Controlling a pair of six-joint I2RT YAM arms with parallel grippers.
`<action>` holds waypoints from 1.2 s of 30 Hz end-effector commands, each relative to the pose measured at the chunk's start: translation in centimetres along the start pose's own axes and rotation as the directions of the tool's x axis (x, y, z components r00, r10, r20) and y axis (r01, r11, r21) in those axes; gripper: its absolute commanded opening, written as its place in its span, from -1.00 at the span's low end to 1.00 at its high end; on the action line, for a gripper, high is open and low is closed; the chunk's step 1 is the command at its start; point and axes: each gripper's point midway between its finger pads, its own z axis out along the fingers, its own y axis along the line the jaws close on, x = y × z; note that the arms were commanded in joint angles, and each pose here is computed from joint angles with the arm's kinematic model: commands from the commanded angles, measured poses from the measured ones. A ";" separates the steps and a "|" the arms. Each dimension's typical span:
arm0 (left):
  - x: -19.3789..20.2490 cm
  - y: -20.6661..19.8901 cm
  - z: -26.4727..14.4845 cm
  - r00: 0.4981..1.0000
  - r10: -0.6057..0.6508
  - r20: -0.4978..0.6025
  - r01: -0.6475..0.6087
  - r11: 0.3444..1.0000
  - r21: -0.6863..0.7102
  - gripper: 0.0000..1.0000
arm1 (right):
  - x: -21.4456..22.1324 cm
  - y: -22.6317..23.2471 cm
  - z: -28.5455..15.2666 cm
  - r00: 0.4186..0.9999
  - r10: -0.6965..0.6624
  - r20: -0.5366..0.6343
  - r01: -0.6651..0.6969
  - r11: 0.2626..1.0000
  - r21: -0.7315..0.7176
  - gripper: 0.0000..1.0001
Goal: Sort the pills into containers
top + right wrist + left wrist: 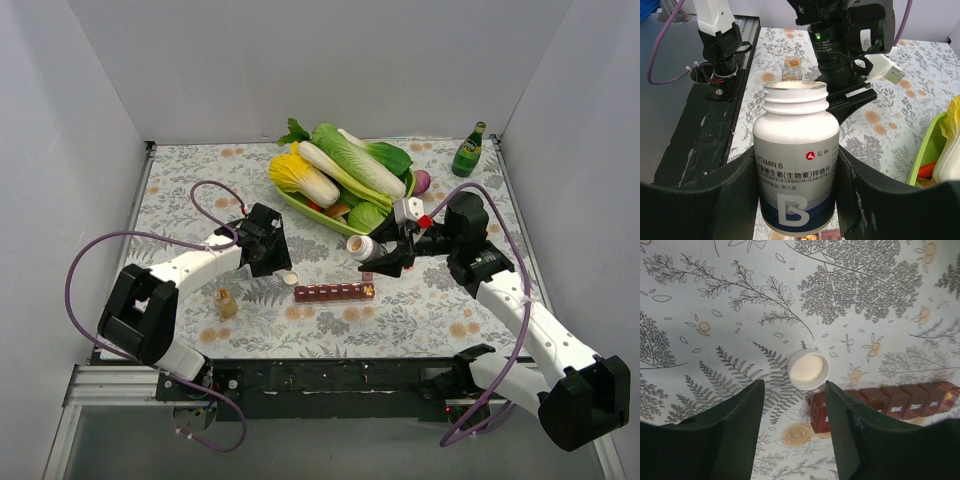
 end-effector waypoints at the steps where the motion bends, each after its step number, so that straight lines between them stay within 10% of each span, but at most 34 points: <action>1: -0.1 1.2 0.5 0.998 0.064 -0.016 -0.065 0.996 -0.066 -0.07 | -0.2 -0.4 -0.4 1.000 -0.023 0.011 0.023 1.000 0.015 -0.97; 18: 1.1 0.6 2.9 0.992 0.089 -0.086 -0.093 0.995 -0.043 -0.38 | 0.2 -0.8 -0.7 1.000 0.001 0.011 -0.001 1.000 0.022 -0.97; 28: -0.3 1.3 3.1 0.992 0.118 -0.033 -0.121 0.988 -0.101 -1.00 | 0.5 -0.9 -0.9 1.000 0.010 0.009 -0.010 1.000 0.028 -0.97; 36: -1.3 -0.2 1.9 0.989 0.150 -0.010 -0.150 0.988 -0.033 -1.00 | 0.7 -1.0 -1.0 1.000 0.016 0.008 -0.016 0.999 0.033 -0.97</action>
